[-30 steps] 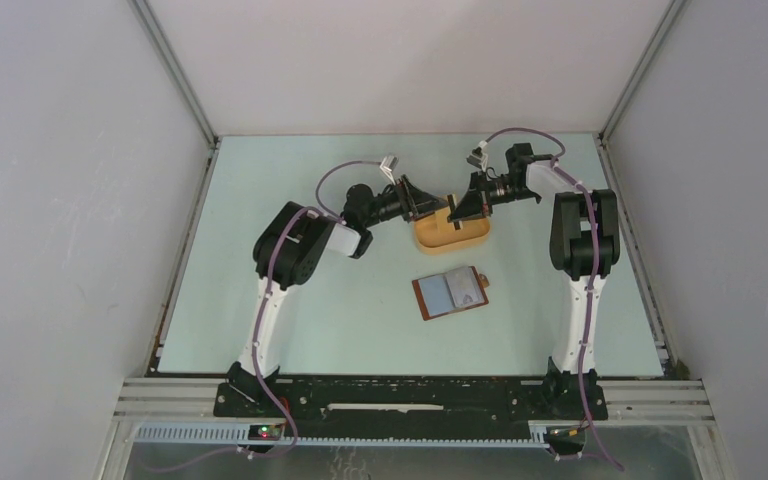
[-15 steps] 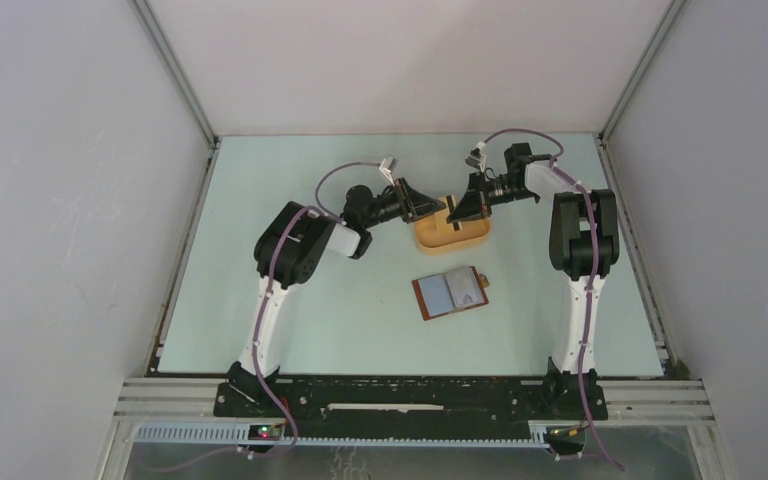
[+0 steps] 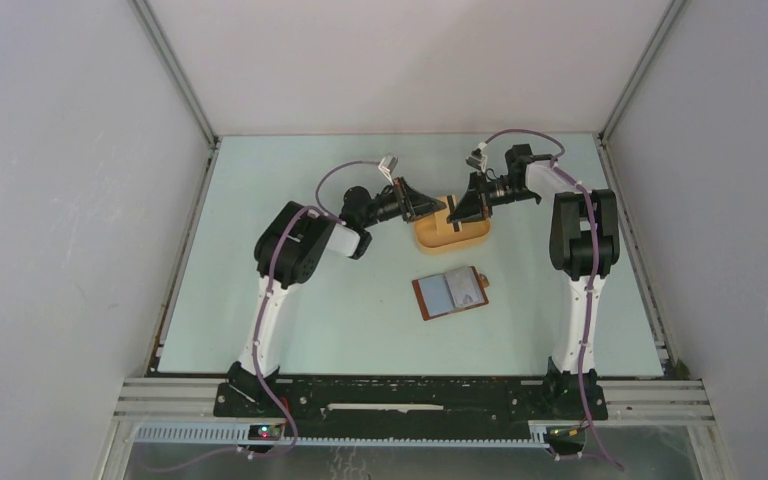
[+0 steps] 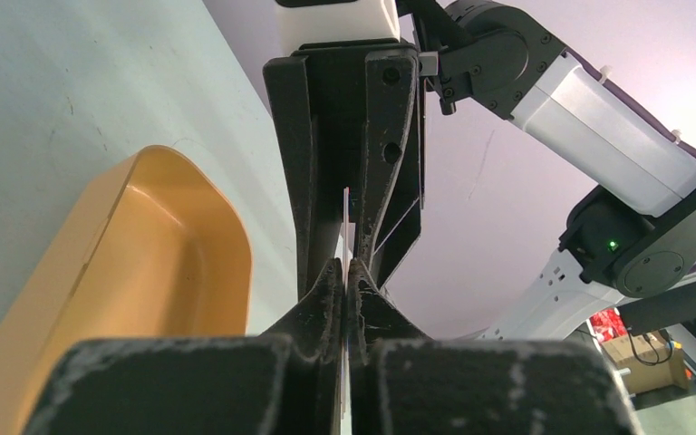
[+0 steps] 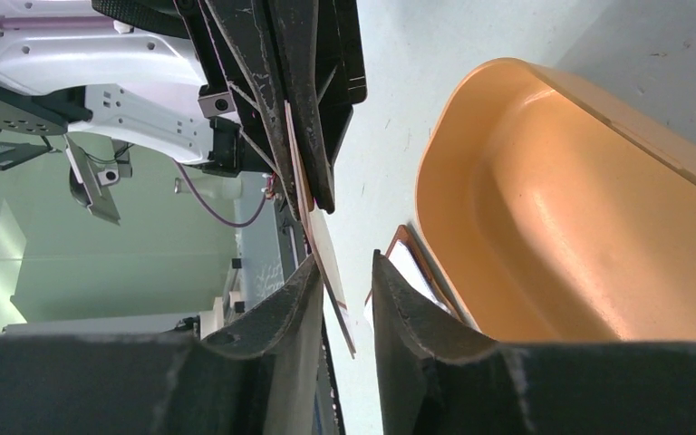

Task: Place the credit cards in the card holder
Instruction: Place the credit card in the storage box.

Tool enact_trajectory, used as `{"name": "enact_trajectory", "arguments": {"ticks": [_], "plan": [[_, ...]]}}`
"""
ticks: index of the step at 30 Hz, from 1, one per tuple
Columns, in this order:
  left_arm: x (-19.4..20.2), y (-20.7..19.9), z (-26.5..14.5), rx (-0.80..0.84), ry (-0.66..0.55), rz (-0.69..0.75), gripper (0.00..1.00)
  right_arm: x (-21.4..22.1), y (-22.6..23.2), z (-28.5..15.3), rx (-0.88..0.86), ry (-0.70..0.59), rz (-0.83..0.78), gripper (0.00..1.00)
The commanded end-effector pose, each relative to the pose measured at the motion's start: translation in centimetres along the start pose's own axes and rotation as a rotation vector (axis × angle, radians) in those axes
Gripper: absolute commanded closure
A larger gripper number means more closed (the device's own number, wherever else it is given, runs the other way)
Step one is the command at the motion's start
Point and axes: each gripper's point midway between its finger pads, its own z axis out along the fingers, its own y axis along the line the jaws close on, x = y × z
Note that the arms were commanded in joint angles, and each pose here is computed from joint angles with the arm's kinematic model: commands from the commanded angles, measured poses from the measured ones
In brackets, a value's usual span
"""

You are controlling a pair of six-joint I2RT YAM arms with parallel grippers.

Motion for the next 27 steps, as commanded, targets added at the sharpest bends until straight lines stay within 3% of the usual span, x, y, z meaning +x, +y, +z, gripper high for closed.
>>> {"name": "enact_trajectory", "arguments": {"ticks": [1,10,15,18,20,27], "plan": [[-1.2,-2.2,0.6,0.089,0.002,0.071,1.00,-1.3,2.3,-1.0,-0.013,-0.029,-0.076,0.63],[-1.2,-2.5,1.0,0.108,0.017,0.066,1.00,-1.0,2.4,0.1,-0.065,-0.013,-0.037,0.54],[-1.3,-2.0,1.2,0.097,0.010,0.055,0.99,-1.1,2.3,0.5,-0.047,0.000,-0.035,0.79],[-1.6,-1.5,1.1,0.057,-0.007,0.059,0.90,-1.3,1.9,0.3,-0.013,-0.005,-0.031,0.96],[-2.1,-1.1,0.7,0.015,-0.031,0.074,0.81,-1.4,1.4,-0.1,0.026,-0.009,-0.028,1.00],[-4.3,-1.1,-3.0,-0.174,-0.138,0.208,0.55,-1.8,-0.3,-0.7,0.227,-0.031,-0.037,1.00]]}}
